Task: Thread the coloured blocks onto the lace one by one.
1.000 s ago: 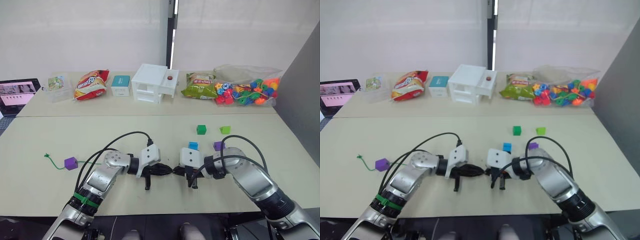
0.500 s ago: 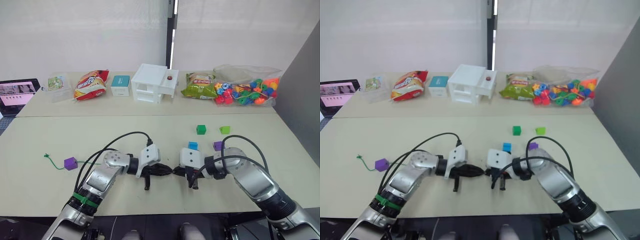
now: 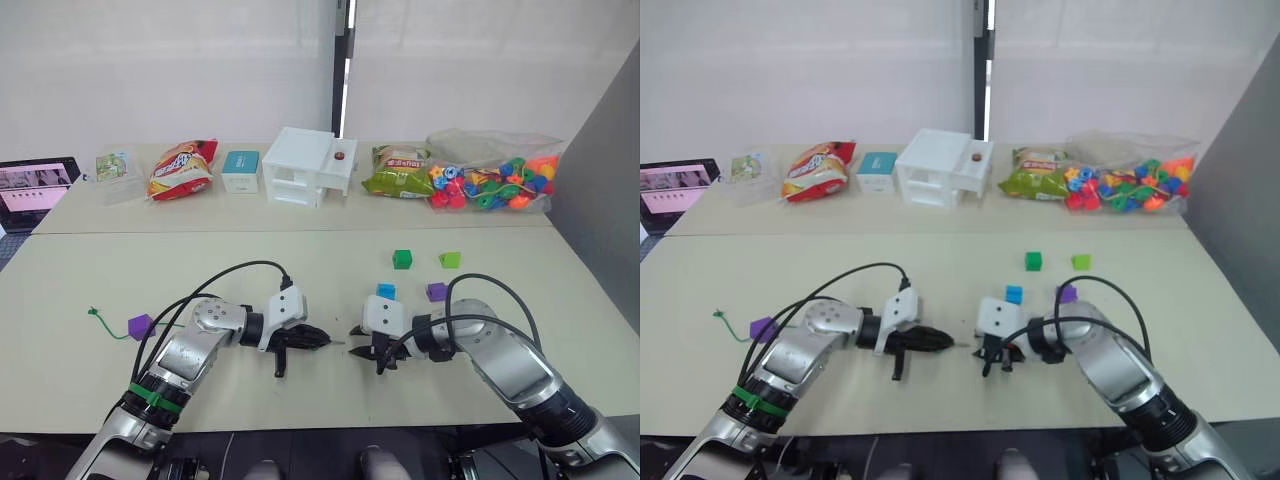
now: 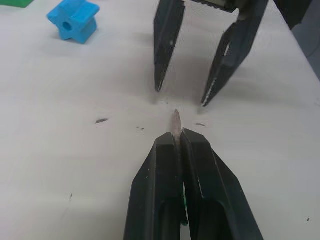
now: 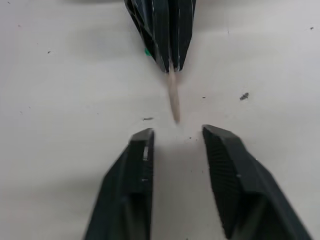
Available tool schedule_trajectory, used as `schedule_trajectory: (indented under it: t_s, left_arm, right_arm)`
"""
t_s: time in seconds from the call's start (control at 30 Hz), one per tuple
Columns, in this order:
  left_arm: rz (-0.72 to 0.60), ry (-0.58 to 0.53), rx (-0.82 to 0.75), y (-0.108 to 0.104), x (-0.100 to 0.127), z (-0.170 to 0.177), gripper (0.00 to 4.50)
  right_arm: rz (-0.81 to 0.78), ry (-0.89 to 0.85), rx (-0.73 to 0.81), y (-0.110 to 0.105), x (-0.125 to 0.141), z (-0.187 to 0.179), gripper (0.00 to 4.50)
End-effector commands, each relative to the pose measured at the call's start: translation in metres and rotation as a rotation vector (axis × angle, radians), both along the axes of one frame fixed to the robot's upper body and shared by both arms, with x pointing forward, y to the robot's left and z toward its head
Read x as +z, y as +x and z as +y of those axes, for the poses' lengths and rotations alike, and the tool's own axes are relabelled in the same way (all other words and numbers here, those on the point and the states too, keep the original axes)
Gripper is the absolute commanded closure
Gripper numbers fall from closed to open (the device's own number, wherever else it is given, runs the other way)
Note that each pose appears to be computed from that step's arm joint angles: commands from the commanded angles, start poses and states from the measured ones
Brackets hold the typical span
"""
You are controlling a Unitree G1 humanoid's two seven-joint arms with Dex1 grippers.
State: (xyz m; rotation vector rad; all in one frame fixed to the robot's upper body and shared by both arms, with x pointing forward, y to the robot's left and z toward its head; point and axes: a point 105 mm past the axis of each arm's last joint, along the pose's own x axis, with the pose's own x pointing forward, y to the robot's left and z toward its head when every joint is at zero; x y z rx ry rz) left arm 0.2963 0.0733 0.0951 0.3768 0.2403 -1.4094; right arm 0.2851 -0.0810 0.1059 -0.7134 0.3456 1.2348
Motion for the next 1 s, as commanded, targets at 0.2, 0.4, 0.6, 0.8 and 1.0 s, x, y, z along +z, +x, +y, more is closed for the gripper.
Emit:
schedule_trajectory:
  t_s: [0.2, 0.4, 0.6, 0.8, 1.0]
  left_arm:
    - [-0.014, -0.054, -0.003, 0.002, 0.014, -0.003, 4.50]
    - [-0.013, -0.085, 0.014, -0.001, 0.020, 0.005, 4.50]
    - [-0.027, -0.104, 0.030, -0.003, 0.028, 0.011, 4.50]
    - [-0.011, -0.135, 0.048, -0.007, 0.035, 0.015, 4.50]
    - [-0.004, -0.131, 0.047, -0.011, 0.036, 0.013, 4.50]
  right_arm:
    - [-0.035, 0.046, -0.100, 0.002, 0.015, -0.022, 0.02]
    - [-0.041, 0.235, -0.435, -0.005, 0.021, -0.067, 0.02]
    - [-0.050, 0.395, -0.687, -0.032, 0.010, -0.074, 0.02]
    - [-0.169, 0.536, -0.986, -0.032, 0.010, -0.092, 0.02]
    - [-0.272, 0.588, -1.073, -0.009, 0.026, -0.111, 0.02]
